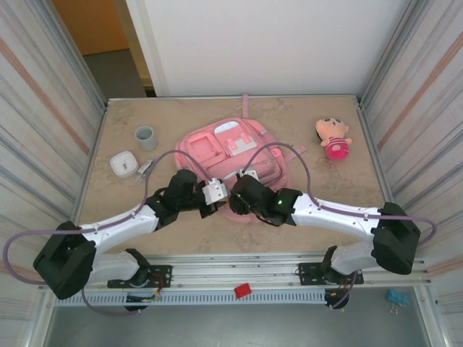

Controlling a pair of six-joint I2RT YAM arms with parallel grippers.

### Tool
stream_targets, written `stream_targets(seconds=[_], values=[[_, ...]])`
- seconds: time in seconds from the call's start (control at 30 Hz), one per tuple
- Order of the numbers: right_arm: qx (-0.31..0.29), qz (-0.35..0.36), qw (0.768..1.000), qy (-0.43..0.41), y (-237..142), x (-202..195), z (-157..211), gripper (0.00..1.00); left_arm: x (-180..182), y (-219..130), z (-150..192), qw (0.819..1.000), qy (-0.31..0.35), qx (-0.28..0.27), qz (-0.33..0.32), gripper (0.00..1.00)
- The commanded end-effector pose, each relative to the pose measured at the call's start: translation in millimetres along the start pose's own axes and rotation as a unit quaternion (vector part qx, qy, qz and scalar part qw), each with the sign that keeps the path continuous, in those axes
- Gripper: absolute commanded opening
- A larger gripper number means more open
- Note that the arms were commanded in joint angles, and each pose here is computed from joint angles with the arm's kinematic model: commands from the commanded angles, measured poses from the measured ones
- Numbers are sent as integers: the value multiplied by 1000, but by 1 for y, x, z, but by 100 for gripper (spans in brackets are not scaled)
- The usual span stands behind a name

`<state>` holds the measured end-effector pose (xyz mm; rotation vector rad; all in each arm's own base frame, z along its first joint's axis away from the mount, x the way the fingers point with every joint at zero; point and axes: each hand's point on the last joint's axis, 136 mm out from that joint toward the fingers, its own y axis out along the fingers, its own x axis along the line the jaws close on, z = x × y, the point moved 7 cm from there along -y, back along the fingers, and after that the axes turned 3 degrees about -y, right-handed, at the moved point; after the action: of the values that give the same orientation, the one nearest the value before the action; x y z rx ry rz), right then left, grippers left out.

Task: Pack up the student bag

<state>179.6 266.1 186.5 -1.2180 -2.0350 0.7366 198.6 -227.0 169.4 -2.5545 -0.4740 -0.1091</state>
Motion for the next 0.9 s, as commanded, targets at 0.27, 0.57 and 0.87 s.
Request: stream_targets(seconds=[0.27, 0.57, 0.87], values=[[-16, 50, 999, 12, -14, -28, -2, 6, 4, -16, -22, 998, 7, -57, -13, 0], [-17, 73, 995, 68, -34, -86, -2, 0, 7, -22, -11, 999, 11, -22, -44, 0], [-30, -102, 991, 80, -51, -90, -8, 0, 10, -39, 7, 993, -13, 19, -112, 7]])
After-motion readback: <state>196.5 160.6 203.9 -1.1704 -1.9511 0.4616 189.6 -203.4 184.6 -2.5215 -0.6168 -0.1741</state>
